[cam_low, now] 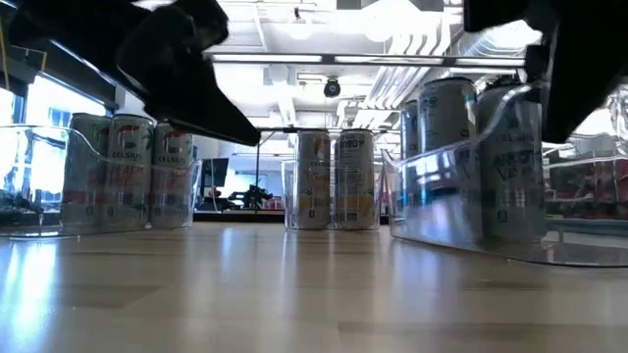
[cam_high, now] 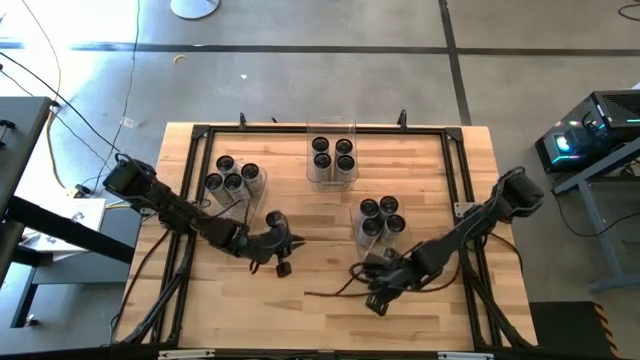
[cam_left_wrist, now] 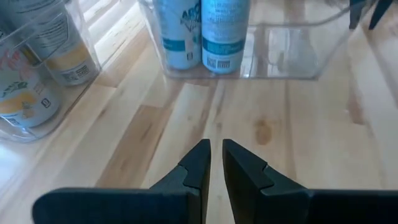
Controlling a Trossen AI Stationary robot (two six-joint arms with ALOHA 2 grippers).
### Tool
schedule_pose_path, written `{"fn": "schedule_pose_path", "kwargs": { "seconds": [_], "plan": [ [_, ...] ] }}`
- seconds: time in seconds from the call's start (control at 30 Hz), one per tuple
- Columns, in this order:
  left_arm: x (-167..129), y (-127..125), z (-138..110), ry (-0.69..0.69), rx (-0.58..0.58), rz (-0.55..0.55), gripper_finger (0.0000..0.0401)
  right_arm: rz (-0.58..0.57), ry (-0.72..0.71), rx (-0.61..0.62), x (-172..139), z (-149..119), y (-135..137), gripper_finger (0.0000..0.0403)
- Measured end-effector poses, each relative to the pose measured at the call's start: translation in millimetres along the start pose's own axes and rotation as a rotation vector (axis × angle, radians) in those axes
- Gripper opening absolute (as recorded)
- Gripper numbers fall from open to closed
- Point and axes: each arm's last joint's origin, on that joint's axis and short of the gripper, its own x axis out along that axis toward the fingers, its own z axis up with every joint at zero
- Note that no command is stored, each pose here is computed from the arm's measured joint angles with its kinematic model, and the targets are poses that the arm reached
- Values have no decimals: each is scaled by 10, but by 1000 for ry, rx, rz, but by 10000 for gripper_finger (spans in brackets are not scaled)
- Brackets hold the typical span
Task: Sort soda cans
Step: Adjust the right transparent bin
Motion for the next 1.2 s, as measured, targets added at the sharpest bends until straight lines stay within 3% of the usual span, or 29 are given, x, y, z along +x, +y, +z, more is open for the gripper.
{"fn": "schedule_pose_path", "kwargs": {
  "seconds": [0.3,0.43,0.6,0.77,0.93,1.03,1.2],
  "plan": [
    [-191,-252,-91,-48,-33,3,35,36,19,-200,211,150,348,46],
    [-243,-313,-117,-57,-44,-5,35,27,30,-271,217,177,398,70],
    [-266,-337,-128,-64,-61,-1,35,-15,88,-280,50,230,453,126],
    [-265,-335,-130,-63,-66,0,35,-82,119,-290,-160,275,513,141],
    [-265,-336,-130,-62,-66,-1,35,-108,22,-303,-421,347,668,140],
    [-269,-339,-134,-61,-63,-2,35,-42,-129,-320,-507,393,837,134],
    [-275,-345,-139,-59,-60,-5,35,65,-282,-359,-262,400,1095,75]
  ]
}}
